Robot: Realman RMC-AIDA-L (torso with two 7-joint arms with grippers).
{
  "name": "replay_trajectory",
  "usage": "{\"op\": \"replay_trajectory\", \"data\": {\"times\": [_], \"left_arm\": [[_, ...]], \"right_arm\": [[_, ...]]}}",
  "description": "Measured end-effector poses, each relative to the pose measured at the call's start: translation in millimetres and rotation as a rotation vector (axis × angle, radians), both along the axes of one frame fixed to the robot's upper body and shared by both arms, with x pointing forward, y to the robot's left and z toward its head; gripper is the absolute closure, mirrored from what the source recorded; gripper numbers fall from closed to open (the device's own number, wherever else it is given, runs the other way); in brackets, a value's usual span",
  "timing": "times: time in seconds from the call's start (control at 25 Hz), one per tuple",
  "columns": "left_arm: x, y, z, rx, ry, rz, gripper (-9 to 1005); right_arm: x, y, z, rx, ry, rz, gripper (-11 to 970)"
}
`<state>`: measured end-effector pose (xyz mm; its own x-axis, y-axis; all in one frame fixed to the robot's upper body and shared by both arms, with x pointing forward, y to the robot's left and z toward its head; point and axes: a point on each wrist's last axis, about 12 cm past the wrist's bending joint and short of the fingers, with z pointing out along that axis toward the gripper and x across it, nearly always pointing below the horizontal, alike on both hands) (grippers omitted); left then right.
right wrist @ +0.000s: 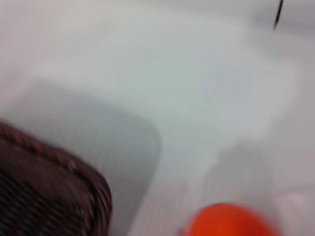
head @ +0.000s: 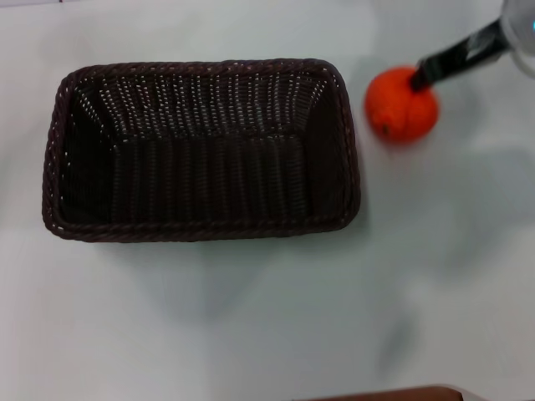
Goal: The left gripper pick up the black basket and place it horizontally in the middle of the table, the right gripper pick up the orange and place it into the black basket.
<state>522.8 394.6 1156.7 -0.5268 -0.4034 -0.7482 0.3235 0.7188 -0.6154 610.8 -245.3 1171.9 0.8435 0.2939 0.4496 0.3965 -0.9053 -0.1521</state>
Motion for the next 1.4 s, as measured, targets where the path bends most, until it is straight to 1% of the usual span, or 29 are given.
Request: {"op": "replay_trajectory", "data": {"times": [0.12,0.24,0.28,0.4,0.52,0.64,0.72,0.84,0.96,1.08,1.24,1.28,1.4], "left_arm": [[0.3,0.2,0.1,0.003,-0.002,0.001,260],[0.5,0.5,0.5,0.005,-0.004,0.002,260],[0.5,0.5,0.6,0.004,-0.004,0.002,260],[-0.3,0.9,0.7,-0.003,-0.009,0.006,260],[-2.1,2.0,-0.2,-0.012,-0.012,0.016,260],[-4.1,3.4,-1.4,-0.017,-0.011,0.024,260],[-5.1,3.8,-1.8,-0.019,-0.014,0.027,260],[-7.3,4.5,-2.2,-0.021,-0.030,0.031,260],[-9.9,5.1,-3.1,-0.027,-0.066,0.039,260],[-15.0,8.2,-7.2,-0.033,-0.122,0.064,260],[-24.8,14.2,-17.5,-0.051,-0.228,0.122,260],[-28.1,15.9,-21.3,-0.050,-0.259,0.141,260],[-37.1,17.8,-32.9,-0.025,-0.350,0.195,260]], "right_arm": [[-5.3,-2.5,30.5,0.046,-0.076,0.010,884],[-15.4,5.0,65.7,0.066,-0.168,0.077,881],[-19.2,9.0,74.1,0.066,-0.189,0.103,881],[-33.1,29.8,99.8,0.086,-0.263,0.227,878],[-44.2,53.2,113.5,0.137,-0.302,0.390,876],[-46.3,73.0,112.9,0.153,-0.324,0.523,874],[-43.9,88.3,105.1,0.151,-0.329,0.591,872],[-34.9,107.5,87.9,0.176,-0.330,0.611,870],[-22.5,113.5,73.6,0.240,-0.330,0.577,868],[-12.0,109.4,64.8,0.287,-0.336,0.535,656],[-6.7,92.7,60.9,0.344,-0.384,0.468,459],[-6.1,85.4,60.2,0.367,-0.408,0.438,410],[-7.4,62.2,56.4,0.464,-0.520,0.362,307]]}}
